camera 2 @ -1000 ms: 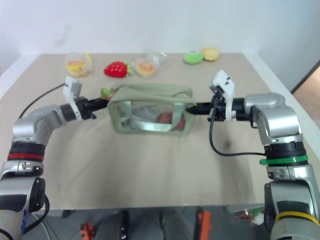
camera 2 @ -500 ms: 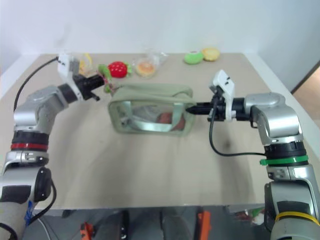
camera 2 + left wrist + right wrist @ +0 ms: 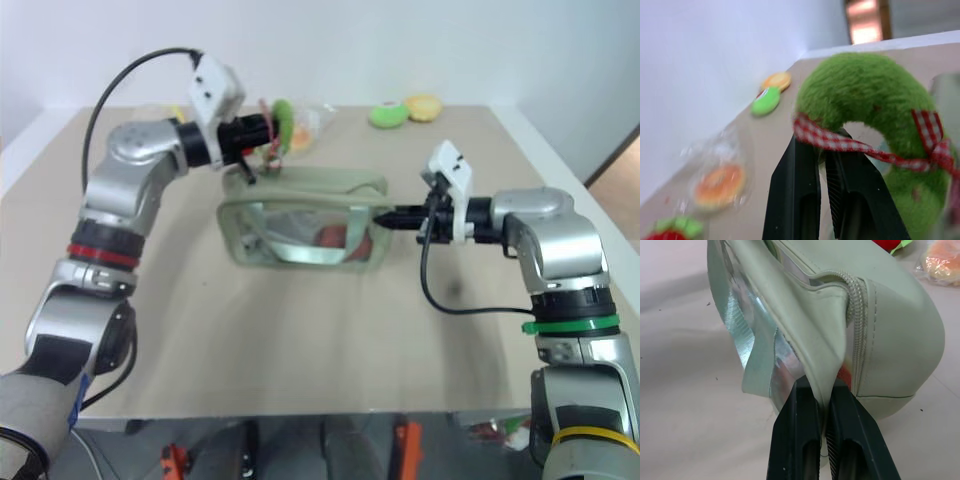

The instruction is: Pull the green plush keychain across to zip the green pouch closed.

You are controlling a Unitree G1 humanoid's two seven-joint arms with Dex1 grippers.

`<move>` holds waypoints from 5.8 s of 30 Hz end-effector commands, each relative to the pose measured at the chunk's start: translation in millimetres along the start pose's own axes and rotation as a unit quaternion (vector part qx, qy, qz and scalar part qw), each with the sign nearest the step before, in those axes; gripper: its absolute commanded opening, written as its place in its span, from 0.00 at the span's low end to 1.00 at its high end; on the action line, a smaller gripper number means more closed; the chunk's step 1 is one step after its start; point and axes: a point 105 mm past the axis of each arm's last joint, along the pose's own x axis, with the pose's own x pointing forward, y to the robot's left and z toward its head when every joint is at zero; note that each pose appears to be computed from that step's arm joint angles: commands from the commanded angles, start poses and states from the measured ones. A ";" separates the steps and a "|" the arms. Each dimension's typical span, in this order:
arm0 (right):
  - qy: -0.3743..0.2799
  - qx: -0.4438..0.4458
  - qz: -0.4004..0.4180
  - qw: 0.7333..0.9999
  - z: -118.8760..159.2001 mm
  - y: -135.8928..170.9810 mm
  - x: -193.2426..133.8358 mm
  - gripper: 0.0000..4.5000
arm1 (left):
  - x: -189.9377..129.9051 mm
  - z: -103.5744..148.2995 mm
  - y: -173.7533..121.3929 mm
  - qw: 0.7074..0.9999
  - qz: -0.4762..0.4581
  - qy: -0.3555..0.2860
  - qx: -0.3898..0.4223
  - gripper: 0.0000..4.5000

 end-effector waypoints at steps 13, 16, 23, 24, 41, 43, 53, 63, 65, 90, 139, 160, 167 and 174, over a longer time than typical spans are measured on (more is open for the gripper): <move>-0.020 -0.024 -0.007 1.000 16.0 2.2 -5.7 0.00 | 34.0 52.6 -49.7 0.988 -0.141 -0.040 0.049 0.06; -0.020 -0.023 -0.007 1.000 16.2 2.0 -5.0 0.00 | 33.3 47.2 -51.0 0.988 -0.143 -0.028 0.053 0.06; -0.019 -0.022 -0.005 1.000 16.0 2.3 -4.1 0.00 | 22.1 40.1 -36.3 0.992 -0.116 -0.009 0.048 0.06; -0.020 -0.022 -0.004 1.000 15.8 2.5 -3.9 0.00 | 18.8 40.5 -32.1 0.993 -0.108 -0.010 0.044 0.06; -0.022 -0.023 0.003 0.999 16.5 2.6 3.5 0.00 | -34.9 31.2 -2.8 0.998 -0.067 0.004 -0.011 0.38; -0.023 -0.023 0.004 0.999 17.3 2.4 4.2 0.00 | -34.7 33.4 -5.0 0.997 -0.070 0.002 -0.011 0.56; -0.024 -0.025 0.009 0.999 18.9 3.6 6.9 0.00 | -61.6 40.6 10.4 0.999 -0.037 0.005 0.013 0.99; -0.025 -0.018 0.016 0.999 15.6 4.9 10.3 0.00 | -130.0 6.8 6.8 0.996 -0.039 0.005 -0.086 0.99; -0.026 -0.018 0.017 0.999 15.1 4.8 10.9 0.00 | -134.1 -11.3 -1.7 0.994 -0.045 0.036 -0.097 0.99; -0.025 -0.014 0.006 1.000 12.3 6.7 3.8 0.00 | -110.5 -60.7 -24.1 0.980 -0.048 0.043 -0.189 0.60; -0.114 0.010 -0.014 0.993 93.3 -11.4 51.6 0.69 | -105.5 -79.8 -59.3 0.964 -0.009 0.023 -0.263 0.00; -0.105 0.006 0.028 0.994 94.6 -5.4 38.8 0.69 | -102.3 -84.4 -59.6 0.965 -0.007 0.027 -0.262 0.00; -0.087 0.005 0.057 0.995 91.7 6.4 47.5 0.69 | -104.1 -86.5 -60.4 0.964 -0.005 0.030 -0.262 0.00; -0.062 0.008 0.073 0.995 79.5 13.3 58.9 0.57 | -106.0 -87.9 -59.6 0.965 0.001 0.031 -0.262 0.00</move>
